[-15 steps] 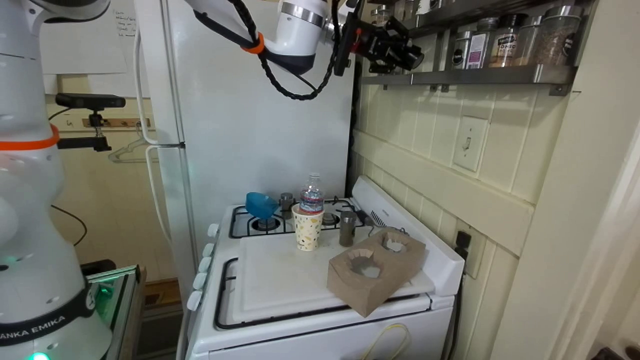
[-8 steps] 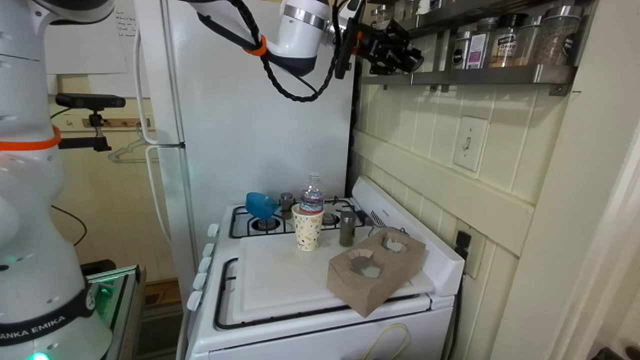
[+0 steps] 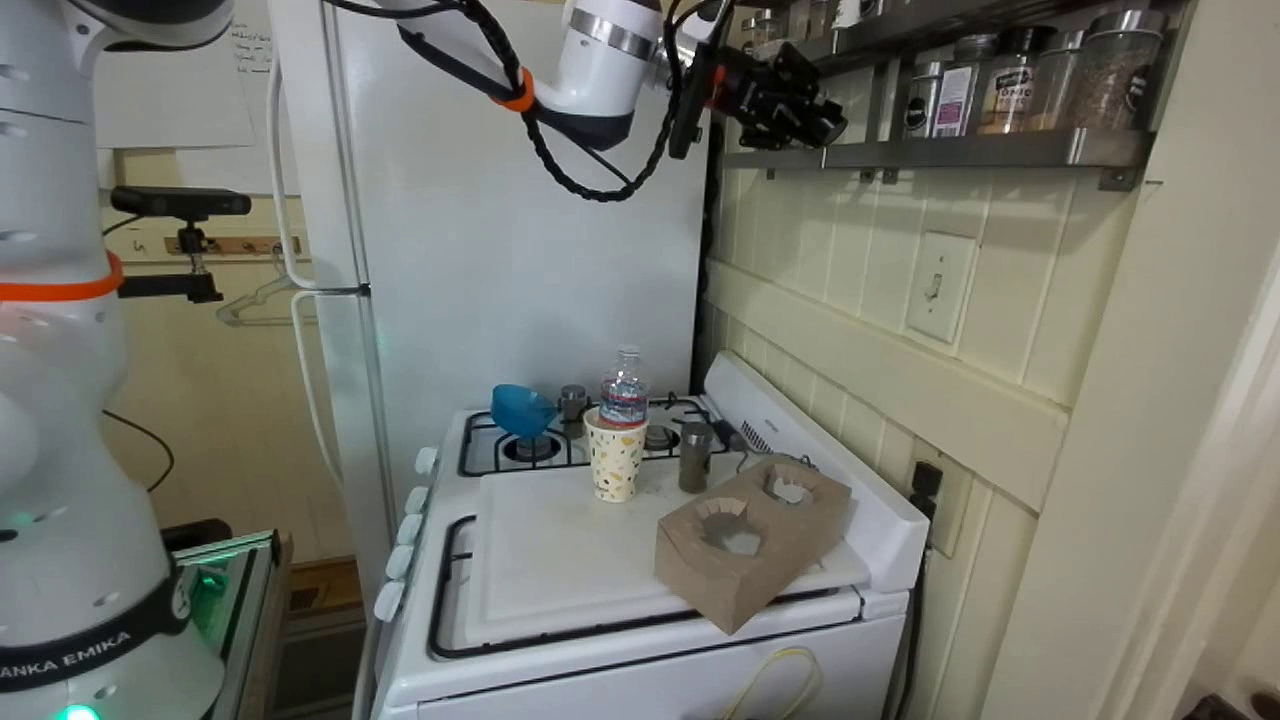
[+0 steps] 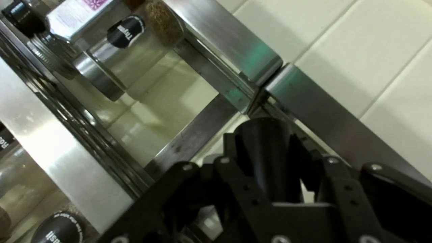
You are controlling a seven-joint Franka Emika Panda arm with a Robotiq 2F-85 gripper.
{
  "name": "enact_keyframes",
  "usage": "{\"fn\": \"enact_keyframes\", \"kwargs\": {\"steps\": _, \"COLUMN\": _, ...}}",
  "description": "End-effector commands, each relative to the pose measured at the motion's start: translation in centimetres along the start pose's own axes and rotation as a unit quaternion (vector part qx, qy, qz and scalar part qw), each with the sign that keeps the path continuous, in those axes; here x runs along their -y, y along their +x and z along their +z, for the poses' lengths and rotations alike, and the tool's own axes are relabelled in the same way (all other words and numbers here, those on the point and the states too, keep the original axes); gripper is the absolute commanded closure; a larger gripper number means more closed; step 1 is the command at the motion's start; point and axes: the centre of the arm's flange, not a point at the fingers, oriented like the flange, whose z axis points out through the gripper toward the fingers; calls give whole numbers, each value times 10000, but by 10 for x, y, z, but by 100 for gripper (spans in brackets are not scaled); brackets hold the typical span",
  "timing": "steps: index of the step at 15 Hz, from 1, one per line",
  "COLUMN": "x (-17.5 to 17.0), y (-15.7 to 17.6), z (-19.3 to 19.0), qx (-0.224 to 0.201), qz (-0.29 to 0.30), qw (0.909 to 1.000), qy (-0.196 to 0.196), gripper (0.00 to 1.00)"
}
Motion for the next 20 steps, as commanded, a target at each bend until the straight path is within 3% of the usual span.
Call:
{"fn": "enact_keyframes", "kwargs": {"steps": 1, "x": 3, "y": 2, "z": -1, "qx": 107, "qz": 356, "qw": 9992, "qy": 159, "gripper": 80}}
{"fn": "enact_keyframes", "kwargs": {"steps": 15, "x": -5, "y": -3, "z": -3, "qx": 243, "qz": 1231, "qw": 9915, "qy": 353, "gripper": 80}}
{"fn": "enact_keyframes", "kwargs": {"steps": 20, "x": -7, "y": -1, "z": -7, "qx": -10, "qz": 1408, "qw": 9893, "qy": 383, "gripper": 80}}
